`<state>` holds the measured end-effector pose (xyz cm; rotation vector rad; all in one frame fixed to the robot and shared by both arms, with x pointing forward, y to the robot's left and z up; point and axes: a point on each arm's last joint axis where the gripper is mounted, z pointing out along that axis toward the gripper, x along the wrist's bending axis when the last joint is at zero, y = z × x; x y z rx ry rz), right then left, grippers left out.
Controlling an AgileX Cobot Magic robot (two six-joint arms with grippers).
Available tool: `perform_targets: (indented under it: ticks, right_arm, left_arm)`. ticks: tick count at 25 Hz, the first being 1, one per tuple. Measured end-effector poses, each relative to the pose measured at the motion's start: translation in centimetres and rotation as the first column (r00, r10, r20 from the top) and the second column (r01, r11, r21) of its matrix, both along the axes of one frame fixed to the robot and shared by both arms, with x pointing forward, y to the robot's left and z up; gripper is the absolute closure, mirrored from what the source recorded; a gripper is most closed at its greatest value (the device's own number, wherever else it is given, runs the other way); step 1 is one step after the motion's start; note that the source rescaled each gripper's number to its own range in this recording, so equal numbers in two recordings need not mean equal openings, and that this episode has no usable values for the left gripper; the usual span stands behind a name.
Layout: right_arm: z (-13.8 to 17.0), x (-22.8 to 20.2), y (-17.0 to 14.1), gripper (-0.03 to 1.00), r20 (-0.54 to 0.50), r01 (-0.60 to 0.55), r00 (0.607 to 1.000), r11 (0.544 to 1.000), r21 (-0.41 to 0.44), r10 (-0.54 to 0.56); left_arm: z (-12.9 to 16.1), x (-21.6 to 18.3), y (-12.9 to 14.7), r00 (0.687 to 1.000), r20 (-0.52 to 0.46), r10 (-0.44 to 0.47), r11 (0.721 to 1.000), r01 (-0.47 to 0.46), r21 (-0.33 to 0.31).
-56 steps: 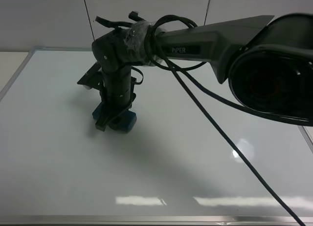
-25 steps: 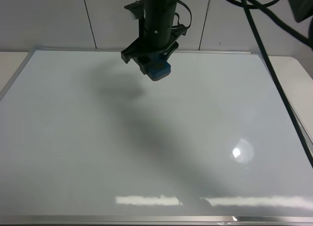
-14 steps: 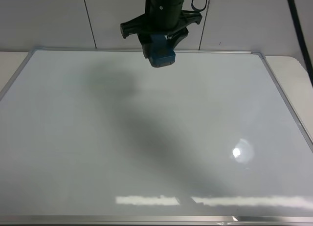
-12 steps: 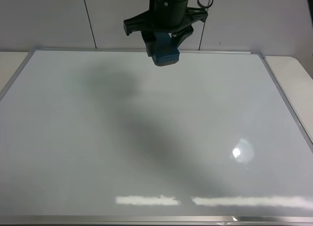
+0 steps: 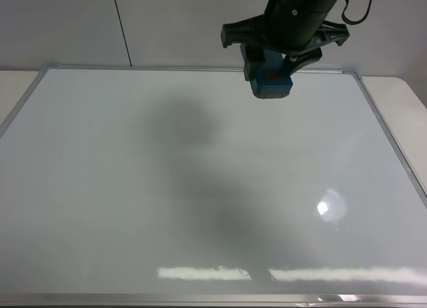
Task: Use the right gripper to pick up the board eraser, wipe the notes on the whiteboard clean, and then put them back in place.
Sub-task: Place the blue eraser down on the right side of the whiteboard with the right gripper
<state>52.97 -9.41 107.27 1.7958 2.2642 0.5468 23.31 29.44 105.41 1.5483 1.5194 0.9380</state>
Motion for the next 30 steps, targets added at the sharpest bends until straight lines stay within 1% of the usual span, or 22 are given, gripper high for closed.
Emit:
perform_targets:
  ticks: [5,10,19,28,30]
  right_arm:
    - [-2.8,-1.3,-3.2,0.91,-0.064,0.083,0.994,0.996,-0.031,-0.085]
    - [-5.7,-2.2,-5.2,0.91,-0.116,0.147,0.981,0.987,-0.061,-0.153]
    - [-10.1,-4.1,-6.9,0.91,-0.157,0.172,0.971,0.982,-0.077,-0.182]
    - [-13.3,-5.7,-9.7,0.91,-0.219,0.224,0.944,0.966,-0.126,-0.247]
    - [-14.1,-6.1,-10.4,0.91,-0.217,0.231,0.942,0.964,-0.129,-0.255]
  left_arm:
    - [0.0,0.0,0.0,1.000,0.000,0.000,1.000,0.000,0.000]
    - [0.0,0.0,0.0,1.000,0.000,0.000,1.000,0.000,0.000]
    - [0.0,0.0,0.0,1.000,0.000,0.000,1.000,0.000,0.000]
    - [0.0,0.0,0.0,1.000,0.000,0.000,1.000,0.000,0.000]
    - [0.0,0.0,0.0,1.000,0.000,0.000,1.000,0.000,0.000]
